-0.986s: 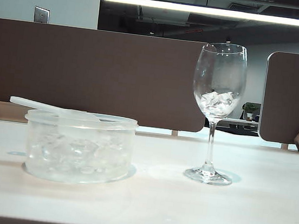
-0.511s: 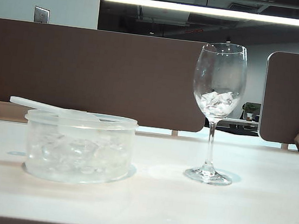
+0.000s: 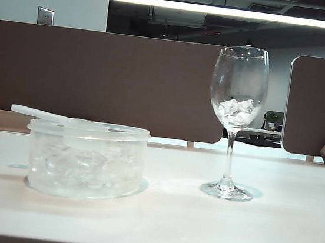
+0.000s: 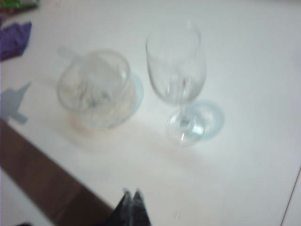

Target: Pick up an ice shovel filled with ice cubes and pour the ice from the shovel into the glass.

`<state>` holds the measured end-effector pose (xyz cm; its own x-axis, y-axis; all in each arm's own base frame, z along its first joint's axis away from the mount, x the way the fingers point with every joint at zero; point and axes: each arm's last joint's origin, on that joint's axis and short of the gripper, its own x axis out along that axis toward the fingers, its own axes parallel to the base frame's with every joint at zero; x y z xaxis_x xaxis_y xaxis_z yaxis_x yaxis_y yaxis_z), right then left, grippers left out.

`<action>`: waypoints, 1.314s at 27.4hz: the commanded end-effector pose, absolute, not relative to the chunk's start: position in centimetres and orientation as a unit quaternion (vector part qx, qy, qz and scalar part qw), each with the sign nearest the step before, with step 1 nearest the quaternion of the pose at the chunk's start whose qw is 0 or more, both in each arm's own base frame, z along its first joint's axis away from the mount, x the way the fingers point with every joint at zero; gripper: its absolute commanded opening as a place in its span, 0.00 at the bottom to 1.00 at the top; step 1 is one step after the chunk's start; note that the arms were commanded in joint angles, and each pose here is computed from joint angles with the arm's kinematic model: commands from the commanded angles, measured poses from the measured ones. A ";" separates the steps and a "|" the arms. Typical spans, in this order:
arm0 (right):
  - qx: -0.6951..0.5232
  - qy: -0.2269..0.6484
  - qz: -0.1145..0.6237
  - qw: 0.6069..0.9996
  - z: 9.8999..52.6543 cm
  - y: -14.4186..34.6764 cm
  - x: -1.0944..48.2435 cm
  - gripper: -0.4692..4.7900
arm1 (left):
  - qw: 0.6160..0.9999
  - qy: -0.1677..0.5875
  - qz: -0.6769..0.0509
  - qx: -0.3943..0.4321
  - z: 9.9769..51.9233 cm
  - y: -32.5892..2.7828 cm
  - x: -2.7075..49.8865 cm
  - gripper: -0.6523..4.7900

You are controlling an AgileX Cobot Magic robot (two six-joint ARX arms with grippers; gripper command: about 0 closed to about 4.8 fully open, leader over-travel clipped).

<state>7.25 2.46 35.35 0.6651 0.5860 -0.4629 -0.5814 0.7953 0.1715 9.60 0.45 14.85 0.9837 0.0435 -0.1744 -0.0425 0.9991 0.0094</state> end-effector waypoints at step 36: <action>-0.054 0.000 0.092 0.994 19.2 1.4 8.8 0.09 | 0.995 0.092 0.024 0.005 14.8 0.5 9.6 0.11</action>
<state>8.67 1.37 19.19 0.9819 0.1869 -0.0318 -0.1892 0.9763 -0.1049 9.60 0.45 14.84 0.9836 0.0439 -0.1748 -0.0429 0.9990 0.0095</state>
